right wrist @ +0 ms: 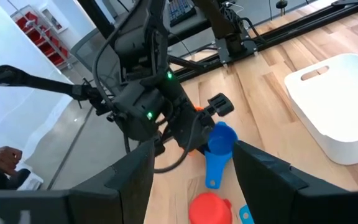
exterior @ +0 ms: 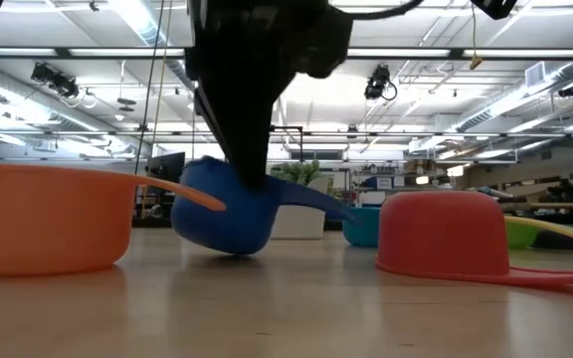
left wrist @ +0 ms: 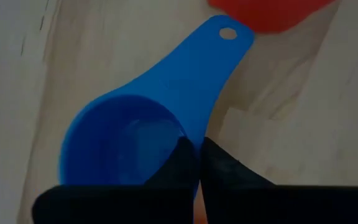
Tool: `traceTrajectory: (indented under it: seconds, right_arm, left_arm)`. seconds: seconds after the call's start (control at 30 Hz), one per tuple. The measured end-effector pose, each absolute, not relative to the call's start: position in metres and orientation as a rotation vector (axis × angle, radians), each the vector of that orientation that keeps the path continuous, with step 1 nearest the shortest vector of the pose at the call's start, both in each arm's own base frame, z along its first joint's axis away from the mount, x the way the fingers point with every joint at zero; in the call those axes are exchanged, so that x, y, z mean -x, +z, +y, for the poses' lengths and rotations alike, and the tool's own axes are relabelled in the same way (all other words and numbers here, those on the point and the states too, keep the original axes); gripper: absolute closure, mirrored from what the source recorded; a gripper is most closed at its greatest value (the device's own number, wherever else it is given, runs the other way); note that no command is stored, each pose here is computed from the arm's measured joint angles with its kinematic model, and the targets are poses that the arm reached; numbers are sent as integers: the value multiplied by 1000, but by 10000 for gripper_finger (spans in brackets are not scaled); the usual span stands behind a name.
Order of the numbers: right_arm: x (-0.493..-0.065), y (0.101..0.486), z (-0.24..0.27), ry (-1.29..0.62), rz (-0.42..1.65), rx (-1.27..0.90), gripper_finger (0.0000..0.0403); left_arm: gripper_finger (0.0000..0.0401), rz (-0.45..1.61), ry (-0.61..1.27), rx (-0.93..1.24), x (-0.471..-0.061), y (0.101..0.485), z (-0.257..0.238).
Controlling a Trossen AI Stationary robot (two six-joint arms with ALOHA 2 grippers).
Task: Nest measuring cups in basket
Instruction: Stack the blue measuring cup into the orange measuring cup
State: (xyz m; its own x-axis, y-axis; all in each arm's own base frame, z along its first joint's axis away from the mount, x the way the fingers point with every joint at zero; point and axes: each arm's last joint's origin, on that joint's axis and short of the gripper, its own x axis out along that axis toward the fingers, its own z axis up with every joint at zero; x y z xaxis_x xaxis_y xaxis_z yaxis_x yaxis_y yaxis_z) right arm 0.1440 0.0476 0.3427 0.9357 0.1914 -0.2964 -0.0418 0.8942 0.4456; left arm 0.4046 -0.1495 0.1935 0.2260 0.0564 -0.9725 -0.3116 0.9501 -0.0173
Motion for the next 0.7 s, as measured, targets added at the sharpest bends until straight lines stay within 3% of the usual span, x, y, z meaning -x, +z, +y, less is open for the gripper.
traceTrajectory:
  seconds: [0.4,0.7]
  right_arm:
    - [-144,344,48,127,330,-450,179]
    - [-144,344,47,128,328,-450,179]
  left_arm:
    - [392,1282,310,194,-396,216,-144]
    - [392,1211,361,236,-374,254,-164]
